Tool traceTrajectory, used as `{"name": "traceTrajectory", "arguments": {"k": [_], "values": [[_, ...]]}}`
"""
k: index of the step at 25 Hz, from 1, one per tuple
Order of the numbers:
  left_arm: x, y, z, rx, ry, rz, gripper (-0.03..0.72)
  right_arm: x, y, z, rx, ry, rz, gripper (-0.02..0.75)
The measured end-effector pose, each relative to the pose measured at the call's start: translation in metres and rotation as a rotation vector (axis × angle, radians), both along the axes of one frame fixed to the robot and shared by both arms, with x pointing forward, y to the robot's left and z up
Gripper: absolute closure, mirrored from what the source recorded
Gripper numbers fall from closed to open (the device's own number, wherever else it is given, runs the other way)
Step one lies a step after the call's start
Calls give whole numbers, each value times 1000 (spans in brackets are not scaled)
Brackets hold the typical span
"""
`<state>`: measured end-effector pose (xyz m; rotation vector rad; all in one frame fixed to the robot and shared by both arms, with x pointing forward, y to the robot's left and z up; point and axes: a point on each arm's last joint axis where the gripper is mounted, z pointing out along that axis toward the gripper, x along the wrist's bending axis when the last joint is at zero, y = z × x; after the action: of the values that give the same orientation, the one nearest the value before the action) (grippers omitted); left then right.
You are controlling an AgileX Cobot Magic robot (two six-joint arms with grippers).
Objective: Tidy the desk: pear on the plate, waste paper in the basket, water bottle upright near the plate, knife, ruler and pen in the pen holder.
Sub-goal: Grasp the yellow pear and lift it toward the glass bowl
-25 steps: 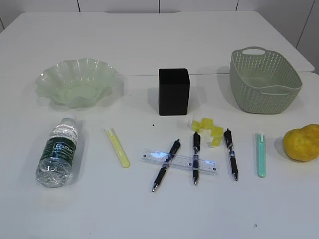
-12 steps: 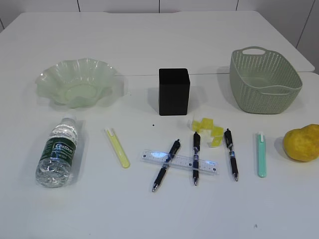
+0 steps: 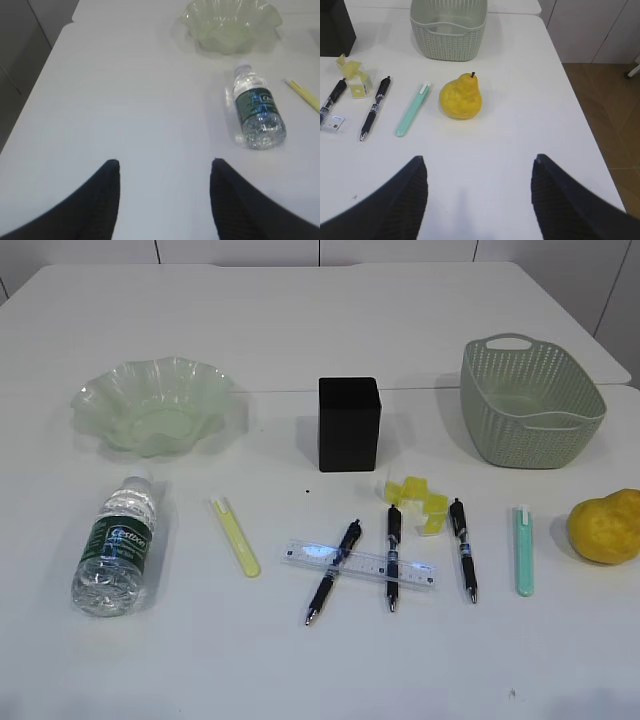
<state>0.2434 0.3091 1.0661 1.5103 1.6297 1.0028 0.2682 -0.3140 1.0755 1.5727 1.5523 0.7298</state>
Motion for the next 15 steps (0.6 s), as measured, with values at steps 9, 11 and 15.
{"name": "traceTrajectory", "arguments": {"k": [9, 11, 15], "values": [[48, -7, 15, -70, -18, -47, 289, 66, 7, -5, 144, 101, -70, 261], [58, -8, 18, -83, -33, -52, 291, 82, 8, -8, 152, 152, -80, 267], [76, -8, 20, -84, 9, -51, 292, 119, 10, -11, 147, 253, -93, 269]]}}
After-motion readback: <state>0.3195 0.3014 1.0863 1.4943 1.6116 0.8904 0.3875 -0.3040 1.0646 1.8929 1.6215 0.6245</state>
